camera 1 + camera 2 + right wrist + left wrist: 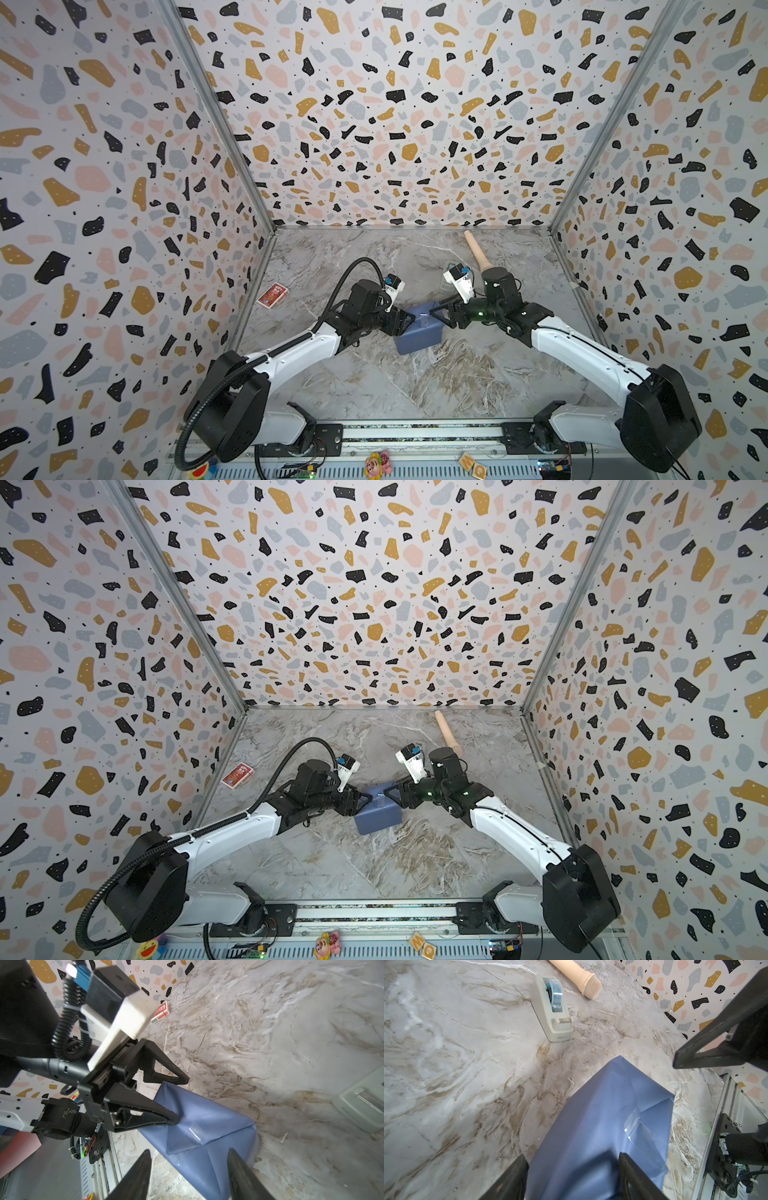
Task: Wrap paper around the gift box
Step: 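Press tape onto the seam with the right gripper while the left holds the box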
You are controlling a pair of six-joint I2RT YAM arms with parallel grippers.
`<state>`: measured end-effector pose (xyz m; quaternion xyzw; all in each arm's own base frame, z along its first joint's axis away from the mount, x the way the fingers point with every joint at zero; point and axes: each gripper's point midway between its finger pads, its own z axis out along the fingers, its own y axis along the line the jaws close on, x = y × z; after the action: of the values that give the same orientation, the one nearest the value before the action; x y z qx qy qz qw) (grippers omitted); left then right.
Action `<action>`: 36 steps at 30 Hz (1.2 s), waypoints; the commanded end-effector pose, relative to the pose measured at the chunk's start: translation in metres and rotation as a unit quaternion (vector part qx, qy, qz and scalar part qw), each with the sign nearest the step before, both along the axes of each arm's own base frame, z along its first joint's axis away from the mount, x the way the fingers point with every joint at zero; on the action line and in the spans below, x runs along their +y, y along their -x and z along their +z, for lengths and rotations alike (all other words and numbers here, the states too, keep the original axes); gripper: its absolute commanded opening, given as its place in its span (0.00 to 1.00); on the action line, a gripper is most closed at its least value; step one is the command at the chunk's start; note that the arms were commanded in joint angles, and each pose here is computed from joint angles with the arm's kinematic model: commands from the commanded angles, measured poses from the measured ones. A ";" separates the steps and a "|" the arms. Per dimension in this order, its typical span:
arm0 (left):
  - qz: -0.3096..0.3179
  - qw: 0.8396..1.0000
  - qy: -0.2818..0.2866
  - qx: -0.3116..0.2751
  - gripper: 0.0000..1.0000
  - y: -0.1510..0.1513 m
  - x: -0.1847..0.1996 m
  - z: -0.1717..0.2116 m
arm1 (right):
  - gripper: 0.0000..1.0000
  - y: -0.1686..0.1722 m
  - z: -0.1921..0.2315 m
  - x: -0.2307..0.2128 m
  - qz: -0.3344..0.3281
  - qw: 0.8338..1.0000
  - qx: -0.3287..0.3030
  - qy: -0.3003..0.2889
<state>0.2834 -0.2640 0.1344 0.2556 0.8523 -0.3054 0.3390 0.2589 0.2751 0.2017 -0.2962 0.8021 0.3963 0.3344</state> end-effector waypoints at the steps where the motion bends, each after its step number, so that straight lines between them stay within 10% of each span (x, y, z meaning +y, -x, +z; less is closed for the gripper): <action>1: -0.011 0.998 -0.038 0.044 0.69 0.020 0.011 -0.030 | 0.48 0.006 0.012 0.003 0.005 1.000 -0.008 0.008; 11: -0.011 0.998 -0.038 0.045 0.68 0.020 0.011 -0.031 | 0.12 0.013 -0.003 0.029 0.030 0.998 -0.001 0.059; 36: -0.011 0.998 -0.039 0.046 0.69 0.021 0.011 -0.032 | 0.02 0.036 -0.053 0.019 0.053 0.990 0.061 0.116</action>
<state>0.2828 -0.2642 0.1341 0.2562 0.8522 -0.3065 0.3380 0.2318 0.3013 0.1567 -0.3427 0.8385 0.3468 0.2432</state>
